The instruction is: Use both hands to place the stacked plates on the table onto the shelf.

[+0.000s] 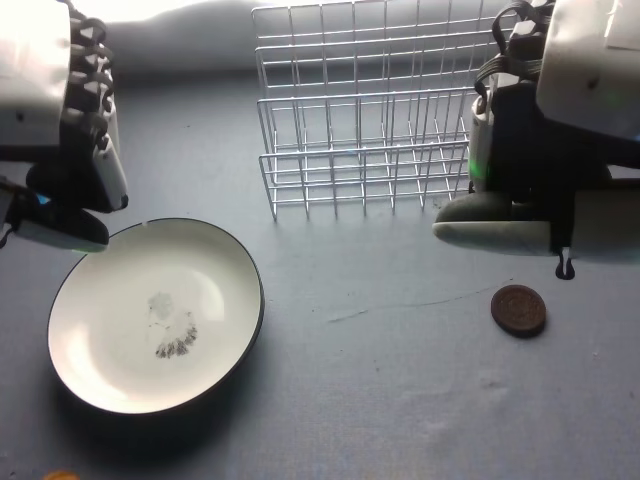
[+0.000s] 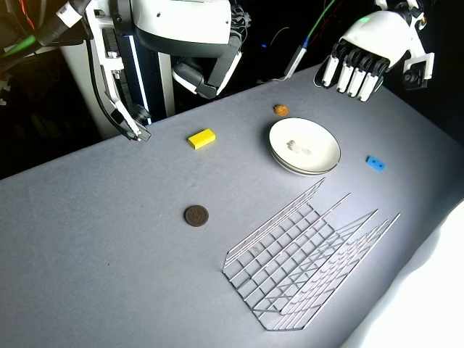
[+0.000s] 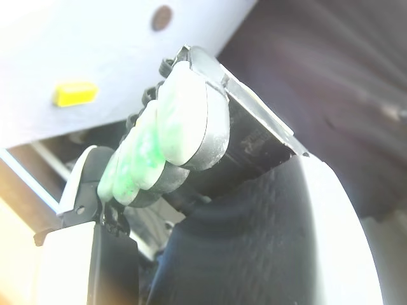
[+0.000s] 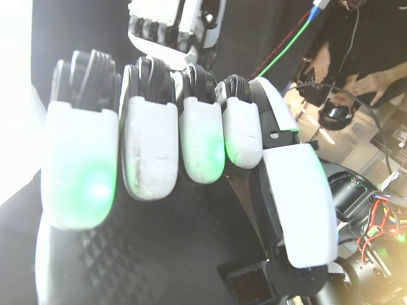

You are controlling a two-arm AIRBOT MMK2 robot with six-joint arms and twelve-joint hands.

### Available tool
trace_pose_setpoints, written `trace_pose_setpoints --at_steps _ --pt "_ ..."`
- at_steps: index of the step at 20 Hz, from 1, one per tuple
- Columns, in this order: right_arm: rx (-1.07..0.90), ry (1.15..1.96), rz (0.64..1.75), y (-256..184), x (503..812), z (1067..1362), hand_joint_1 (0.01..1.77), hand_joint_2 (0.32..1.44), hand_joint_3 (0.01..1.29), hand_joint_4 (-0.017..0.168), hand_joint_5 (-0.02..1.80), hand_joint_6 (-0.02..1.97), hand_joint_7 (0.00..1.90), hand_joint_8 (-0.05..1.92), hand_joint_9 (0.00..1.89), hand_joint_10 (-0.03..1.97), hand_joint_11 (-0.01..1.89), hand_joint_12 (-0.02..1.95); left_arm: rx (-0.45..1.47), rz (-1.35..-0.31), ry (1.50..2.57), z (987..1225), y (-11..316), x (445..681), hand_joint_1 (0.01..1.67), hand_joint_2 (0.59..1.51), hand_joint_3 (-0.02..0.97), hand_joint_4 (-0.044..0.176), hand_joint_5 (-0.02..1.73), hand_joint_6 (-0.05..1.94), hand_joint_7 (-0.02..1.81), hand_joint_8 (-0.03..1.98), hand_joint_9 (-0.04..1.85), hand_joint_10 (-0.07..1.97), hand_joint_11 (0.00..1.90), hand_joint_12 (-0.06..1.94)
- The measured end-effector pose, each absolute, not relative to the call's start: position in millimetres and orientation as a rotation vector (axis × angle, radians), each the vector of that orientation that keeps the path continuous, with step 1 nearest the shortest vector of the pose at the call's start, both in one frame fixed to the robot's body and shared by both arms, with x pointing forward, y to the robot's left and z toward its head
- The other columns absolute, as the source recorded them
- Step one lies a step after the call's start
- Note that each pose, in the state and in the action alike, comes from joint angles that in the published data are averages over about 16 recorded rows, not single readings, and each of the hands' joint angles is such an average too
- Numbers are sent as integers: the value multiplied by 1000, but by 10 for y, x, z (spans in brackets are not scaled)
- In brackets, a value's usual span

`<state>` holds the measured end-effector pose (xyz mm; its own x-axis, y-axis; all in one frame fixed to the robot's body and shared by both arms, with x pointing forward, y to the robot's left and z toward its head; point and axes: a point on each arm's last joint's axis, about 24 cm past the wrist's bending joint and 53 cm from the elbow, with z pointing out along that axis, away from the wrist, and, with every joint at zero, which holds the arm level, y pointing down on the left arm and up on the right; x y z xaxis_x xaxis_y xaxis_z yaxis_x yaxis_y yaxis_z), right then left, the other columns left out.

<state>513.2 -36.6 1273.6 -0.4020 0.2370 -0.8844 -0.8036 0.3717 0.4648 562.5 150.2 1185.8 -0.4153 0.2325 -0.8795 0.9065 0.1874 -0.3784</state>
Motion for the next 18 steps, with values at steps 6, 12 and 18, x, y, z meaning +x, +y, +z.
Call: trace_pose_setpoints --at_steps 6,12,18 --pt "-522 1591 1249 -366 5131 12732 228 1089 41 19 499 516 568 490 592 507 618 457 1111 -1244 1808 11759 1533 5590 123 1046 53 20 313 470 359 447 387 444 415 463" --pt "-529 1591 1244 -363 5126 12722 529 1005 17 -4 127 98 156 80 163 87 173 53 1194 -1230 1833 11612 1585 5506 22 1023 44 -8 40 48 52 38 63 41 81 39" --pt "-541 1593 1237 -360 5118 12704 974 956 13 -1 20 19 19 12 16 9 10 -8 1306 -1207 1858 11394 1697 5383 19 1042 47 -6 11 -11 18 -11 16 4 17 -14"
